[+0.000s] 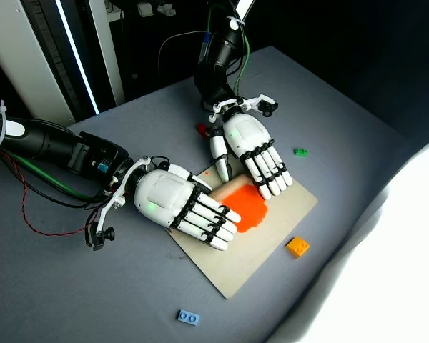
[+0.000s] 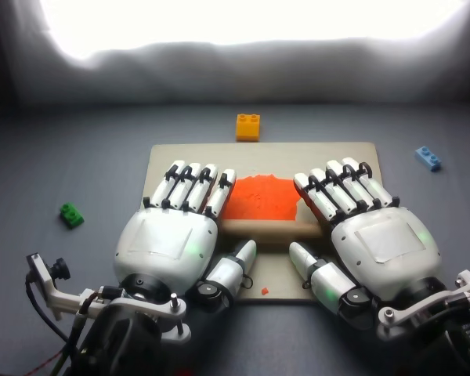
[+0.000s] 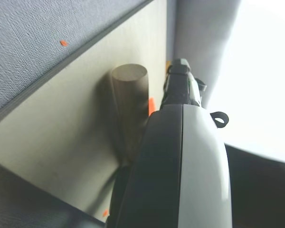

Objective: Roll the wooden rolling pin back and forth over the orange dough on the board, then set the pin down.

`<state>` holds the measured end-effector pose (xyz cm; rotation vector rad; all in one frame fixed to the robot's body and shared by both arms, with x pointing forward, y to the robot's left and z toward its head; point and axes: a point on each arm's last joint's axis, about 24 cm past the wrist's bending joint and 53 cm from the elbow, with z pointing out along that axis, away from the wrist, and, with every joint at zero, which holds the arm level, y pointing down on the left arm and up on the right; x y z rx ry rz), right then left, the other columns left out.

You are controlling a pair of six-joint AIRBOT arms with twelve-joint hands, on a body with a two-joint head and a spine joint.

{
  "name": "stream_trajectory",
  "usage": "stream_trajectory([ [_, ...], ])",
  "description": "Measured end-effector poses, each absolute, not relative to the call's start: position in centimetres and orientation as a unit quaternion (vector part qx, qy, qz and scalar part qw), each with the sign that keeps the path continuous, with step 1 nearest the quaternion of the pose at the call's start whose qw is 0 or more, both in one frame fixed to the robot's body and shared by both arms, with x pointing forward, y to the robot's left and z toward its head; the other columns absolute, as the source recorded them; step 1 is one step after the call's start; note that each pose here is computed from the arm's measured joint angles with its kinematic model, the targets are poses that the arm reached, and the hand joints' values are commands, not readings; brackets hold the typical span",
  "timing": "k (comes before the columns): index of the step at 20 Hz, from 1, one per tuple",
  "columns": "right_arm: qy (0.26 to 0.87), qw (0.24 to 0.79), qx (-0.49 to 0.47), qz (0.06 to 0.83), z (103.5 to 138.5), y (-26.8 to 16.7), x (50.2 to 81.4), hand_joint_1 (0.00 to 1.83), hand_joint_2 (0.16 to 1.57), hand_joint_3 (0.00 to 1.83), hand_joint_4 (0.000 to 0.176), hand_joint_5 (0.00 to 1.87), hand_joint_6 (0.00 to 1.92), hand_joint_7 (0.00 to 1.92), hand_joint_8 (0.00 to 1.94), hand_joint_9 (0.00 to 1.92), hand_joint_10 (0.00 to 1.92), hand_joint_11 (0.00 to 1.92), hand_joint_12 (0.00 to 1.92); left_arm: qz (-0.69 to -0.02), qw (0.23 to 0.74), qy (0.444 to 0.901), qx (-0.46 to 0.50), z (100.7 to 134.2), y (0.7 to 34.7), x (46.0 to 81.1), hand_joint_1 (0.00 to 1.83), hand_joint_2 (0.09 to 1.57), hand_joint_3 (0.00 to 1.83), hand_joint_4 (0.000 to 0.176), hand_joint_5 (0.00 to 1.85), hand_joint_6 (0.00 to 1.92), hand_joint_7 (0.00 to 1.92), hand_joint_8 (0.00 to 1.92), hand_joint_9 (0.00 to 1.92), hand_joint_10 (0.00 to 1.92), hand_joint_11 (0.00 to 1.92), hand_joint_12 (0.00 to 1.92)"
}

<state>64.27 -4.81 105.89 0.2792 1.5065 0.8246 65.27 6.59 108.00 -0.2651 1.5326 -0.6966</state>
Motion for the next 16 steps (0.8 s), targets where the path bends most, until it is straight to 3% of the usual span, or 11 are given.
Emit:
stream_trajectory([
  [5,0.660,0.647,0.122,0.361,105.9,-5.0,64.5,0.00,1.50,0.00,0.000,0.11,0.02,0.09,0.01,0.00,0.00,0.00,0.00,-0.306,0.659,0.677,-0.119,107.9,6.6,65.6,0.00,1.48,0.01,0.000,0.01,0.00,0.00,0.00,0.00,0.00,0.00,0.00],
  [8,0.660,0.649,0.122,0.360,106.0,-5.1,65.0,0.00,1.55,0.01,0.000,0.15,0.03,0.13,0.02,0.05,0.02,0.02,0.01,-0.305,0.661,0.676,-0.119,108.1,6.7,66.0,0.00,1.48,0.01,0.000,0.03,0.01,0.02,0.01,0.00,0.00,0.00,0.00],
  [9,0.660,0.648,0.124,0.359,106.0,-5.2,65.1,0.00,1.56,0.03,0.000,0.17,0.01,0.14,0.02,0.08,0.00,0.00,0.13,-0.305,0.661,0.675,-0.118,108.1,6.7,66.0,0.00,1.49,0.01,0.000,0.05,0.02,0.03,0.01,0.00,0.00,0.00,0.00],
  [16,0.664,0.636,0.153,0.363,105.6,-5.8,65.8,0.00,1.56,0.02,0.000,0.12,0.00,0.11,0.00,0.04,0.00,0.00,0.04,-0.308,0.658,0.676,-0.121,108.0,6.7,66.6,0.00,1.48,0.01,0.000,0.03,0.01,0.00,0.00,0.00,0.00,0.00,0.00],
])
